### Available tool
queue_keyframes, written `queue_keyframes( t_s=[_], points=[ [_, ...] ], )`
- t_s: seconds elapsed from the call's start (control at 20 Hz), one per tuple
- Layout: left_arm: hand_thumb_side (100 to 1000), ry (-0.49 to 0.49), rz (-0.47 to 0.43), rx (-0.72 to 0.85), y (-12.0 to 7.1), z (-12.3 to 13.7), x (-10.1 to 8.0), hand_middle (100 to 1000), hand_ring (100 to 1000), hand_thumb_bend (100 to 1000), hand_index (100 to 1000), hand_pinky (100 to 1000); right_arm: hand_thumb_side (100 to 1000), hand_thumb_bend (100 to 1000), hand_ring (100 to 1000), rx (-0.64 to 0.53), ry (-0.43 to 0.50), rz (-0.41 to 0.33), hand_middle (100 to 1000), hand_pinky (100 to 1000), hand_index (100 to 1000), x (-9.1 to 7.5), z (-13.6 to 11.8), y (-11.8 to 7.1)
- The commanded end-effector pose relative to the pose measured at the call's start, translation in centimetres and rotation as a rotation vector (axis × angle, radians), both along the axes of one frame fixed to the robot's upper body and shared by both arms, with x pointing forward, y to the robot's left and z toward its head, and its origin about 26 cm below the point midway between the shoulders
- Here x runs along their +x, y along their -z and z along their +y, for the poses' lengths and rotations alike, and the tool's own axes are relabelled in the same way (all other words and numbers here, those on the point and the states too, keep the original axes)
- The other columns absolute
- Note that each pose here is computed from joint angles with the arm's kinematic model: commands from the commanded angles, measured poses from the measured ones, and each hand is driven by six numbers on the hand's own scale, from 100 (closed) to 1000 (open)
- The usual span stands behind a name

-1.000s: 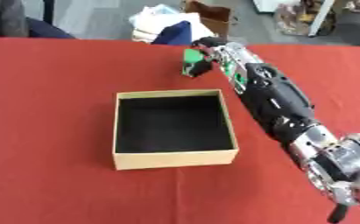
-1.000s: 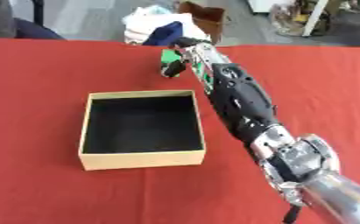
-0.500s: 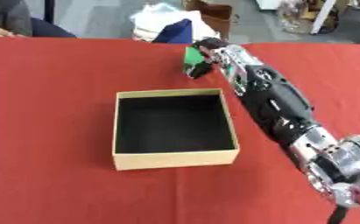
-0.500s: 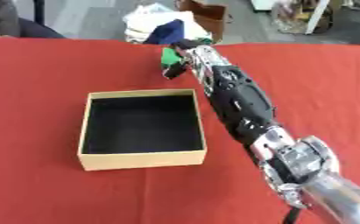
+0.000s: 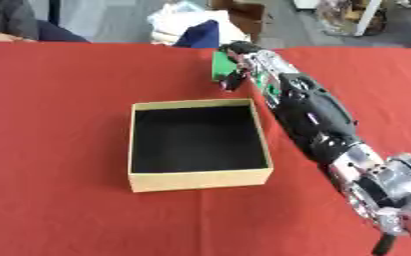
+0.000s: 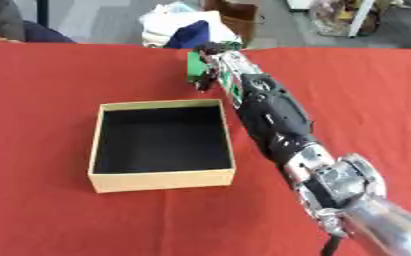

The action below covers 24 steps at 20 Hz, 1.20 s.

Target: Pick up objects on the table and place them in the box.

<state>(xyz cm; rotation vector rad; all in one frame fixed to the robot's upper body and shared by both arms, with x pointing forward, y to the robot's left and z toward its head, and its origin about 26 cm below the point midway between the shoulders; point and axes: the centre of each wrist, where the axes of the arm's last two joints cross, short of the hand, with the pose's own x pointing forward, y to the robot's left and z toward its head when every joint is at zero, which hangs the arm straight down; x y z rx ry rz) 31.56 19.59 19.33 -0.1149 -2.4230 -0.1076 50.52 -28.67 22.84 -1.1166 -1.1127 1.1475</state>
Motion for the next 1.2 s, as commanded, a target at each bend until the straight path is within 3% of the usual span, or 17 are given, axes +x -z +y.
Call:
queue_keyframes(
  t_s=[0.05,0.15,0.2,0.65,1.0,1.2],
  points=[
    [484,0.007,-0.028,-0.001,-0.7,0.0,-0.2,636,651,100,775,619,100,100,922,-0.023,0.021,-0.083,590,852,947,-0.3,-1.2,-1.9],
    [484,0.006,-0.027,0.000,-0.7,0.0,-0.2,636,651,100,775,619,146,100,911,-0.025,0.009,-0.116,561,842,909,-0.3,-1.1,-2.2],
    [484,0.005,-0.027,0.000,-0.7,0.1,-0.2,636,651,100,775,619,100,100,911,-0.025,0.001,-0.130,560,842,909,-0.4,-1.0,-2.3],
    [478,-0.022,-0.025,0.000,-0.5,0.6,-0.2,636,651,100,775,620,100,100,894,-0.069,-0.127,-0.212,537,839,883,-1.3,0.3,-4.6],
    [468,-0.134,-0.029,-0.023,-0.4,2.4,-0.3,636,651,100,775,621,100,100,872,-0.169,-0.324,-0.279,537,842,880,-3.9,2.1,-7.2],
    [458,-0.238,-0.043,-0.044,-0.6,4.0,-0.5,636,651,100,776,623,100,100,867,-0.216,-0.438,-0.276,558,848,880,-6.1,3.3,-8.0]
  ],
)
